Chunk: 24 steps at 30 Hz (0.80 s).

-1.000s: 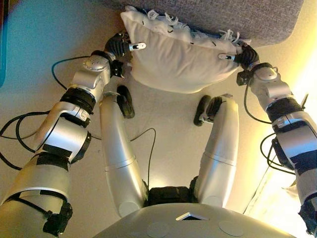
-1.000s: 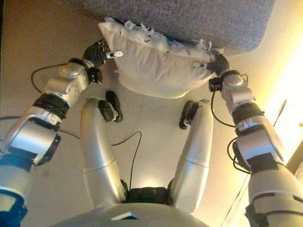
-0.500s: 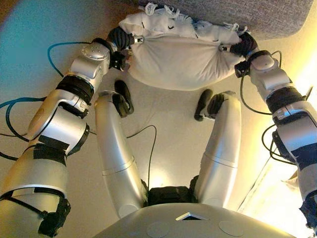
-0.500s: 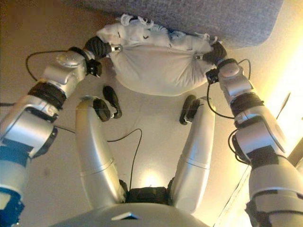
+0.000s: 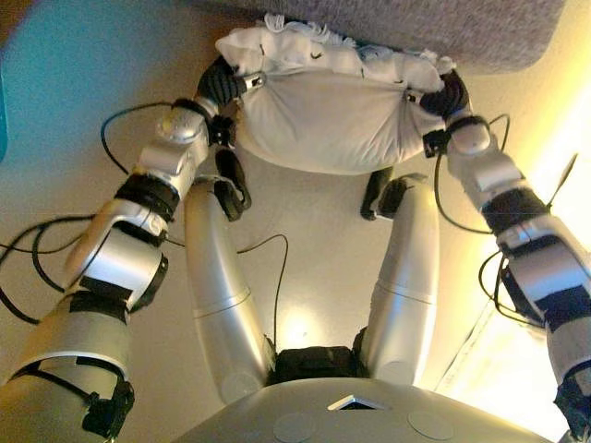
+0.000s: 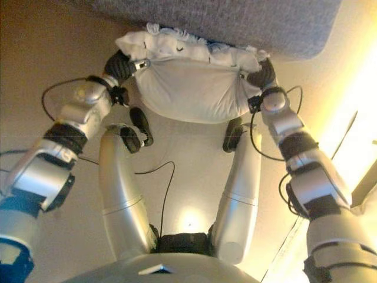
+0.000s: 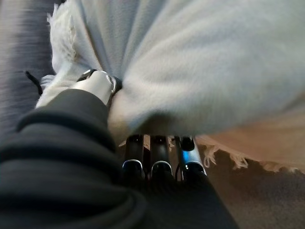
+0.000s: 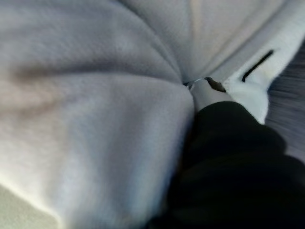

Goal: Pick up the cushion and take it to the sofa

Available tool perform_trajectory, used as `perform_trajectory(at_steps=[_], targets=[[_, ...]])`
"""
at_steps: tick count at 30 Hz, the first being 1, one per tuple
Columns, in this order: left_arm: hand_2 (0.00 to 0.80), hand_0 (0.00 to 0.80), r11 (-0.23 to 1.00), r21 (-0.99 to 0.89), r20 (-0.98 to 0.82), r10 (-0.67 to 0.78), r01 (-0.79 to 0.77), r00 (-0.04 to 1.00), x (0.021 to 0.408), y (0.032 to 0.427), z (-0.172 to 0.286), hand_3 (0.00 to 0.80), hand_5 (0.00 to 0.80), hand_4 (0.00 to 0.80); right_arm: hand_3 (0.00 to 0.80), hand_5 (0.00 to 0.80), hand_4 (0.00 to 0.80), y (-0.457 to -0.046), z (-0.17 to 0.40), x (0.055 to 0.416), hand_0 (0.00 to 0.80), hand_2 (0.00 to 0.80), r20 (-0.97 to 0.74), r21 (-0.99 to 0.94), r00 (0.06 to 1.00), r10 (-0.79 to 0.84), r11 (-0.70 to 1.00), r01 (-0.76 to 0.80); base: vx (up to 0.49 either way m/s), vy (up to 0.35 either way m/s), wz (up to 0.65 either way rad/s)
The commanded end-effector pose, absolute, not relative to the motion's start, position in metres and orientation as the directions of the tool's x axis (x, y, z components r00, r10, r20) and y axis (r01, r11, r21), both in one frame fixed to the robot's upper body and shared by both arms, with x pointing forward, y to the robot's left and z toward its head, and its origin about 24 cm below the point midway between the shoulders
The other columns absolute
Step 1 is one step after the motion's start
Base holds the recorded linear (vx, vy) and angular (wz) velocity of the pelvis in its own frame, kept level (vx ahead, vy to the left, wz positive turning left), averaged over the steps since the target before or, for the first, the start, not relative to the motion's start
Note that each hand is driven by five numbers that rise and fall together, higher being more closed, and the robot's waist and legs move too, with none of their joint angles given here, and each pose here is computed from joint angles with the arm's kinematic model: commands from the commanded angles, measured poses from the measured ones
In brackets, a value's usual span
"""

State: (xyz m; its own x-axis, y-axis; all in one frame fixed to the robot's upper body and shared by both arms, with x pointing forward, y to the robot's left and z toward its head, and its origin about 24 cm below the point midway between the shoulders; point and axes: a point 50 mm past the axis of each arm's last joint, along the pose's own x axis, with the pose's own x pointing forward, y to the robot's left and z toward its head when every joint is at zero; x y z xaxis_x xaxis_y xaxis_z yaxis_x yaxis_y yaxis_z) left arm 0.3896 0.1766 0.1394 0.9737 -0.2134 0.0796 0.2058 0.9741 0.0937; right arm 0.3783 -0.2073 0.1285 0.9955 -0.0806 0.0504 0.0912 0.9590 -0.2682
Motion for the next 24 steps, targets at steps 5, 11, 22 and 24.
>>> perform_trajectory(at_steps=[5,11,22,24], targets=[[0.800,0.800,0.969,0.025,0.492,-0.225,0.245,0.841,0.363,0.146,0.190,0.800,0.800,0.800,0.800,0.800,0.800,-0.176,0.160,0.349,0.800,0.800,0.417,0.159,0.907,0.060,0.978,-0.138,0.049,-0.018,0.04],[0.800,0.800,0.972,-0.044,0.339,-0.205,0.233,0.918,0.352,0.152,0.142,0.800,0.800,0.800,0.800,0.800,0.800,-0.173,0.119,0.334,0.800,0.800,0.294,0.140,0.951,0.092,0.981,-0.138,0.179,0.022,0.05],[0.800,0.800,0.970,-0.207,0.193,-0.087,0.127,0.977,0.307,0.170,0.071,0.800,0.800,0.800,0.800,0.800,0.800,-0.170,0.050,0.287,0.800,0.800,0.094,0.219,0.984,0.151,0.961,-0.168,0.222,0.015,0.00],[0.800,0.800,0.970,-0.198,0.160,-0.108,0.139,0.981,0.304,0.170,0.065,0.800,0.800,0.800,0.800,0.800,0.800,-0.170,0.044,0.286,0.800,0.800,0.056,0.282,0.990,0.132,0.949,-0.143,0.186,-0.007,0.14]])
